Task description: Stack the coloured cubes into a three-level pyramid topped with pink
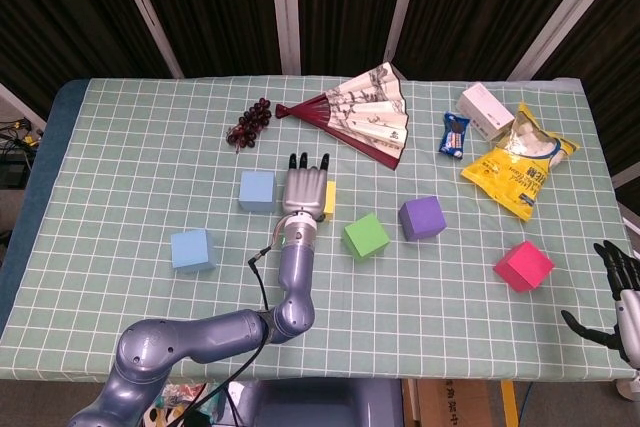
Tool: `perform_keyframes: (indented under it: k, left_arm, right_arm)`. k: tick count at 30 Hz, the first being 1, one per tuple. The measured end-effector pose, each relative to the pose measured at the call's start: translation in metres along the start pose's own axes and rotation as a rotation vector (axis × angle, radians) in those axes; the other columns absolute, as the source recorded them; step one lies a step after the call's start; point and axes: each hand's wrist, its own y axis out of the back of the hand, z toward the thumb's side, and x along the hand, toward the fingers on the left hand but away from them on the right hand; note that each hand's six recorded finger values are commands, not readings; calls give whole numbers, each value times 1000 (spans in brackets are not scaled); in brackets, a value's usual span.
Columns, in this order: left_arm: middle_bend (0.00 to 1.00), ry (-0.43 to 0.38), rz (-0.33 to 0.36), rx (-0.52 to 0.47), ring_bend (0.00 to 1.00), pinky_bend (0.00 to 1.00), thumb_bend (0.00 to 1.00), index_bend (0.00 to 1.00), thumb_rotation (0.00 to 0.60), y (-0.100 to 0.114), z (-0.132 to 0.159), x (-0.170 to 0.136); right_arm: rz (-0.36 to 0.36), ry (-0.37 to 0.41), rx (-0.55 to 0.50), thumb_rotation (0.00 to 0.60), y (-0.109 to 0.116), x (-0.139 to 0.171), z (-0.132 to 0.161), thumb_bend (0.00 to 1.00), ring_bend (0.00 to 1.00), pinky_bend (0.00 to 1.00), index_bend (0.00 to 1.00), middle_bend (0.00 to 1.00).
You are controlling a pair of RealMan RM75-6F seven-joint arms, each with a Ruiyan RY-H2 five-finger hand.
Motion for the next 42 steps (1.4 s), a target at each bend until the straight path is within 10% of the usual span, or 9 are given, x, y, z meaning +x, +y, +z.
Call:
perform_keyframes:
  k: [32,42]
  left_arm:
    - [433,1,-3,-17,64,0,247,12,600,-3,0,-1]
    - [191,-2,-8,-12,38,0,232,0,600,-4,-2,-1]
  right_arm:
    - [3,-1,-4,600,0,0,0,237,0,0,0,0]
    - [2,-2,-4,600,0,0,0,236,0,0,0,0]
